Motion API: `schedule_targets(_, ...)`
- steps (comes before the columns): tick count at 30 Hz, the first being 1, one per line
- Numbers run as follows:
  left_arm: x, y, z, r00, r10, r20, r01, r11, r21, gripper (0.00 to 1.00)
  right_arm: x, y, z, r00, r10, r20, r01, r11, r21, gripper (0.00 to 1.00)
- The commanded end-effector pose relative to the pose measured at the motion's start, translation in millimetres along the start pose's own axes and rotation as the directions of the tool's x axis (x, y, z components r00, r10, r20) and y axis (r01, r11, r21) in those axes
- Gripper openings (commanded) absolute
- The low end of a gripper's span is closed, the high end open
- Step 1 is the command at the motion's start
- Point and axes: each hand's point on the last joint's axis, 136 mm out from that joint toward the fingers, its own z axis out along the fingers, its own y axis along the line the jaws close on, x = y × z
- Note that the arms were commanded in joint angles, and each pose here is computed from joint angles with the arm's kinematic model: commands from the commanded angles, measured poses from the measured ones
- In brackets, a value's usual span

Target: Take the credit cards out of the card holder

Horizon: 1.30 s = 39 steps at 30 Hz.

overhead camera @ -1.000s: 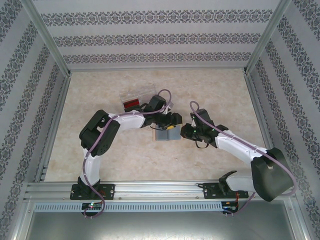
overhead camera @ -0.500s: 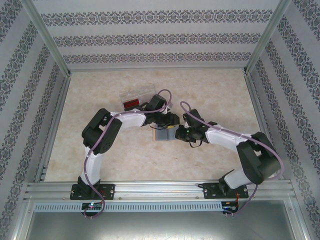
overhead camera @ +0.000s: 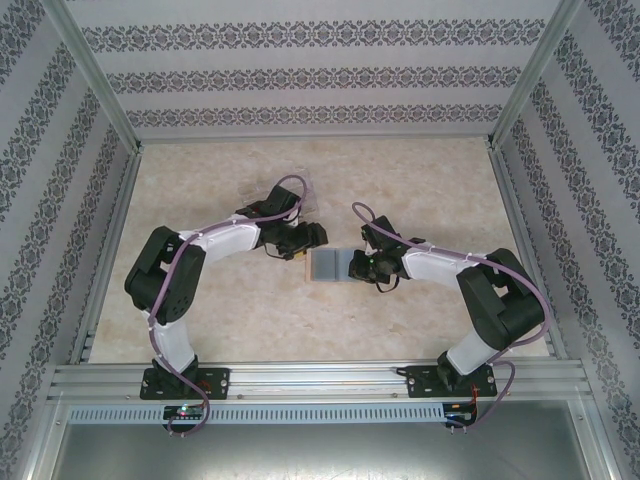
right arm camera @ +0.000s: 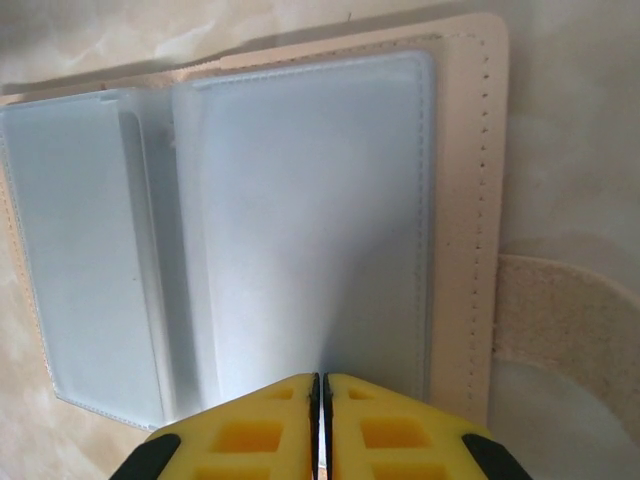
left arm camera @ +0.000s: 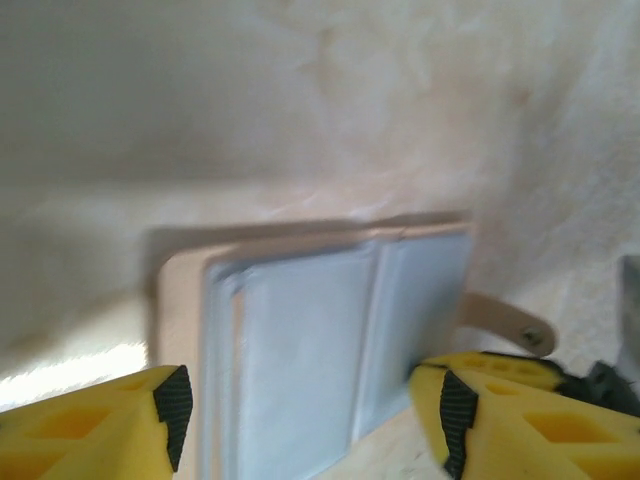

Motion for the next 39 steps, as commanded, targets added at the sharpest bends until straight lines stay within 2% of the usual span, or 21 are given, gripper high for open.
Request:
schedule_targets(1,16.4,14.9,-8.3,1.0,0.016,-0.026,-0.018,0.998,-0.065,0.7,0.4,-9.2,0.9,1.0,-0.013,-0.005,0.013,0.999,0.046,0.14)
schedule_targets(6,23.0,-4.0,-7.2,0.997,0.067,-0.046,-0.069,0.997,-0.033,0.68,2.2,-14.3,4.8,1.0,-0.008,-0.015,0.009,0.998,0.067,0.14)
schedule_targets(16,20.0,-25.2,10.0,0.988,0.137,-0.072,-0.137,0.991,-0.002,0.45,4.3,-23.7,5.5,1.0,-0.017,-0.018,0.019,0.994,0.109,0.14)
schedule_targets(23,18.1,-4.6,15.7,0.992,0.111,-0.065,-0.117,0.988,-0.097,0.49,5.1,-25.5,4.8,1.0,-0.013,-0.014,0.015,0.993,0.114,0.14)
schedule_targets(26,18.2,-0.9,17.2,0.992,0.111,-0.067,-0.118,0.987,-0.113,0.54,5.5,-26.2,5.0,1.0,-0.012,-0.015,0.014,0.993,0.117,0.14)
schedule_targets(30,20.4,-1.6,22.4,0.99,0.111,-0.084,-0.119,0.988,-0.095,0.54,5.8,-27.0,6.1,1.0,-0.009,-0.016,0.011,0.993,0.119,0.14)
schedule_targets(34,21.6,-2.3,27.3,0.99,0.104,-0.093,-0.111,0.991,-0.079,0.49,5.8,-26.6,6.3,1.0,-0.007,-0.016,0.008,0.993,0.116,0.14)
schedule_targets(39,23.0,-1.2,31.7,0.989,0.098,-0.108,-0.106,0.992,-0.074,0.5,6.9,-27.9,6.5,1.0,-0.007,-0.018,0.009,0.993,0.12,0.14)
